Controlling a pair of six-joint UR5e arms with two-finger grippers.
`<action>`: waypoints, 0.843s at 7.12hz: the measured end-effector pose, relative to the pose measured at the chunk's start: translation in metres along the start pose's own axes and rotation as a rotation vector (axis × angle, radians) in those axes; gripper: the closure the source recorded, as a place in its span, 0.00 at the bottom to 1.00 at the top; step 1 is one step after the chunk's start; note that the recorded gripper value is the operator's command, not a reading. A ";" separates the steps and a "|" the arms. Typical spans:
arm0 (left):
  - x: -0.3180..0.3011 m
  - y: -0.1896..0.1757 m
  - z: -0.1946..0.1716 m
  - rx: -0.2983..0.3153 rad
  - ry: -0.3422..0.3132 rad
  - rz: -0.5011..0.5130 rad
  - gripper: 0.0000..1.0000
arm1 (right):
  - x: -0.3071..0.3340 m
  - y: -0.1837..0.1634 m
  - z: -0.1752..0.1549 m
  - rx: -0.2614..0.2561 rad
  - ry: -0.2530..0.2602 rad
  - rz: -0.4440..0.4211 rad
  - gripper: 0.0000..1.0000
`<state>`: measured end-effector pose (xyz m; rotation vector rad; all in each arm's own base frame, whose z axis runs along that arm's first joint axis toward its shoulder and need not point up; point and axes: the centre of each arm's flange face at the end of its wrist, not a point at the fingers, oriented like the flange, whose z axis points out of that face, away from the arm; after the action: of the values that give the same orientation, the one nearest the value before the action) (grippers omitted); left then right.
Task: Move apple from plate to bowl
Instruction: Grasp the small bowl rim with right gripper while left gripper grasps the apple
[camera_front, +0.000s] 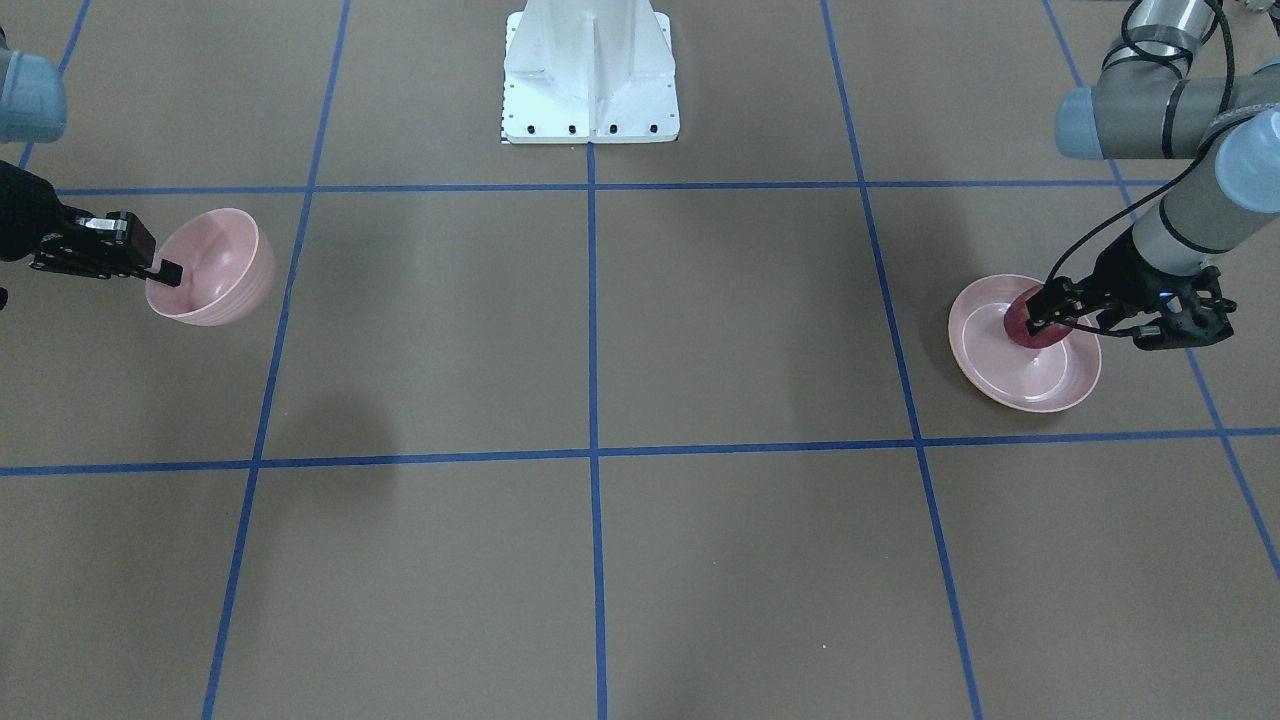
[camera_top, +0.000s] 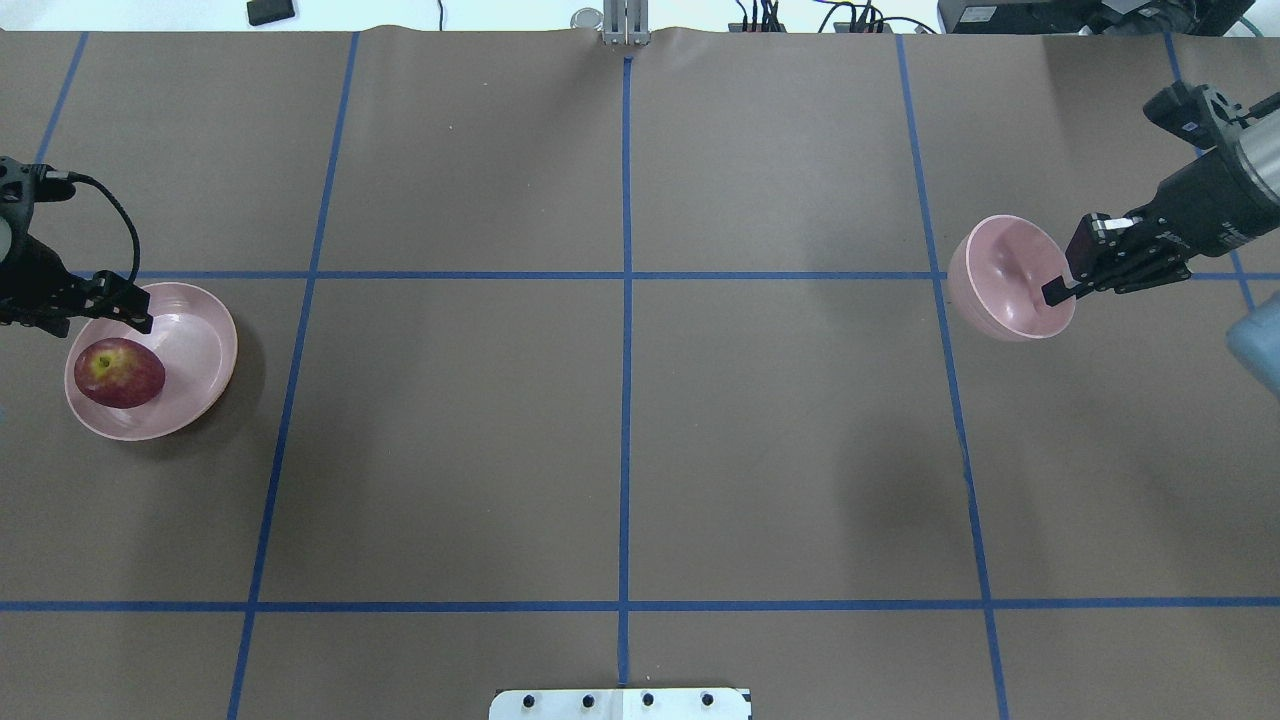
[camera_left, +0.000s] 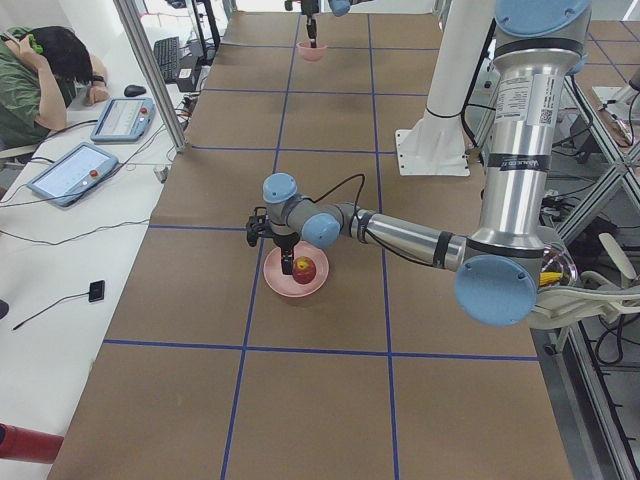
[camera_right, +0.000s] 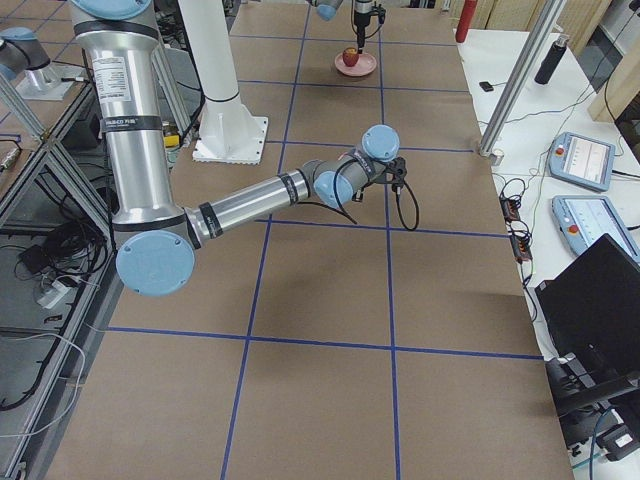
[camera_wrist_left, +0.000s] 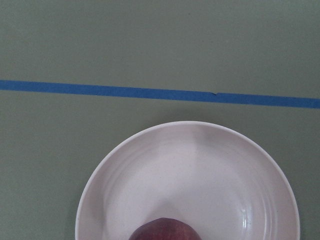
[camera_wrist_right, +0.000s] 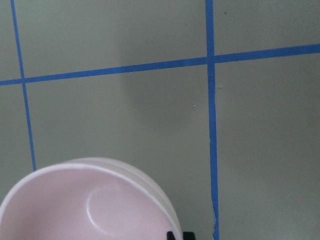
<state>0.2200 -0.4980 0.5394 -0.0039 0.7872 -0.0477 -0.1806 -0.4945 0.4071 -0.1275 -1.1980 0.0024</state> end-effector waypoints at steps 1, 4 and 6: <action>0.003 0.003 0.007 -0.006 -0.011 0.007 0.02 | -0.005 -0.002 -0.001 0.002 -0.002 0.002 1.00; 0.004 0.010 0.023 -0.024 -0.035 0.022 0.02 | -0.015 -0.004 -0.003 0.006 -0.008 0.006 1.00; -0.004 0.016 0.031 -0.035 -0.052 0.022 0.02 | -0.017 -0.005 0.000 0.005 -0.006 0.007 1.00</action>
<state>0.2396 -0.4824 0.5640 -0.0292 0.7356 -0.0132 -0.1868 -0.5002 0.3912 -0.1272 -1.2032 0.0118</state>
